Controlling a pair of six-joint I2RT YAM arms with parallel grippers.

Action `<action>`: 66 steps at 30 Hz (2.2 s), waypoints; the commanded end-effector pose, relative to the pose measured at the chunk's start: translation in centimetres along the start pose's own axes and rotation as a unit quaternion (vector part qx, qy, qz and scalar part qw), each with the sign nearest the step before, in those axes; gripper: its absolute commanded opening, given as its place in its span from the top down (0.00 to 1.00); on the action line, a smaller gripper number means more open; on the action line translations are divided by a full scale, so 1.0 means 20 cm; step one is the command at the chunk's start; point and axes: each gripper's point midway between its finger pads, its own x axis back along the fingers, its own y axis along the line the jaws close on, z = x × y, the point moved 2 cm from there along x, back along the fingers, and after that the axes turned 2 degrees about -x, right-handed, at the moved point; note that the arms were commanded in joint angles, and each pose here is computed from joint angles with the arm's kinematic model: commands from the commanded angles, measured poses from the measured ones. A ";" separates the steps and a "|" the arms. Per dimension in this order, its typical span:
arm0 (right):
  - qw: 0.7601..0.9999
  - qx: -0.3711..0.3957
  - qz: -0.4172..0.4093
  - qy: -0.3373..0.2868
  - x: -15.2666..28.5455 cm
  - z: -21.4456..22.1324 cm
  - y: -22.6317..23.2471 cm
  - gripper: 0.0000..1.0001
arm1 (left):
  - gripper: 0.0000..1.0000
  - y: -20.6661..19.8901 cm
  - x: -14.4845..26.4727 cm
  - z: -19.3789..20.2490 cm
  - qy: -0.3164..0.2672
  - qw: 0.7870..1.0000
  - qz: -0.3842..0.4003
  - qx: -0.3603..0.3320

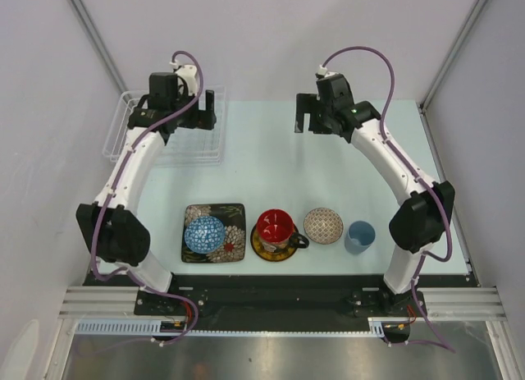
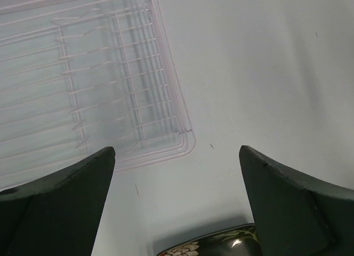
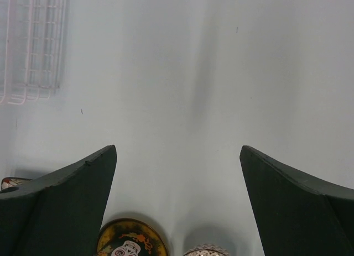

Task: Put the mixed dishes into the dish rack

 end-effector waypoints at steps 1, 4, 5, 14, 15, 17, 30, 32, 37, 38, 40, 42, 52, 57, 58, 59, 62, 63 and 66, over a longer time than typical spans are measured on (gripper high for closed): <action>0.998 0.016 0.002 -0.056 0.17 -0.08 0.04 0.00 | 0.00 0.02 -0.13 -0.07 -0.033 0.999 -0.021 -0.006; 0.998 0.014 0.014 -0.066 0.20 -0.06 0.00 0.00 | 0.00 0.03 -0.32 -0.03 -0.006 0.999 -0.035 0.004; 0.997 0.011 0.013 -0.079 0.25 -0.08 0.00 0.00 | 0.01 0.03 -0.41 0.02 0.010 0.999 -0.037 0.005; 0.994 -0.008 0.014 -0.111 0.38 -0.04 -0.09 0.02 | 0.07 -0.10 -0.74 0.09 0.041 0.996 -0.080 -0.028; 0.994 -0.011 0.016 -0.111 0.38 -0.04 -0.10 0.02 | 0.08 -0.12 -0.78 0.11 0.047 0.995 -0.081 -0.032; 0.993 -0.016 0.015 -0.112 0.39 -0.04 -0.11 0.02 | 0.12 -0.16 -0.82 0.14 0.051 0.995 -0.081 -0.038; 0.994 -0.044 0.014 -0.103 0.43 -0.03 -0.25 0.03 | 0.21 -0.09 -0.92 0.19 0.053 0.986 -0.157 -0.035; 0.994 -0.047 0.013 -0.100 0.43 -0.02 -0.25 0.04 | 0.22 -0.10 -0.93 0.20 0.057 0.986 -0.153 -0.036; 0.994 -0.053 0.006 -0.098 0.44 -0.02 -0.25 0.07 | 0.75 -0.13 -1.00 0.29 0.082 0.987 -0.133 -0.042; 0.994 -0.054 0.005 -0.099 0.44 -0.02 -0.25 0.07 | 0.79 -0.14 -1.01 0.32 0.089 0.987 -0.129 -0.043; 0.994 -0.056 0.005 -0.099 0.44 -0.02 -0.24 0.07 | 0.83 -0.17 -1.02 0.35 0.094 0.987 -0.122 -0.049; 0.993 -0.057 0.003 -0.101 0.44 -0.03 -0.24 0.08 | 0.87 -0.20 -1.03 0.36 0.097 0.987 -0.112 -0.053; 0.994 -0.061 -0.003 -0.090 0.43 -0.01 -0.23 0.09 | 0.89 -0.53 -1.04 0.36 0.088 0.989 -0.062 -0.099; 0.995 -0.061 0.000 -0.080 0.43 0.02 -0.24 0.11 | 0.88 -0.78 -1.02 0.34 0.074 0.986 -0.024 -0.145; 0.995 -0.061 0.000 -0.081 0.43 0.02 -0.24 0.11 | 0.88 -0.81 -1.01 0.34 0.073 0.986 -0.018 -0.151; 0.995 -0.061 0.000 -0.081 0.44 0.02 -0.24 0.12 | 0.88 -0.85 -1.01 0.33 0.069 0.985 -0.011 -0.155; 0.995 -0.060 0.003 -0.082 0.44 0.02 -0.25 0.13 | 0.88 -0.99 -0.99 0.34 0.067 0.983 0.016 -0.169; 0.995 -0.060 0.004 -0.081 0.45 0.03 -0.26 0.13 | 0.89 -1.05 -0.98 0.35 0.067 0.982 0.025 -0.173; 0.995 -0.059 0.005 -0.078 0.44 0.03 -0.26 0.13 | 0.87 -1.12 -0.95 0.33 0.063 0.983 0.038 -0.170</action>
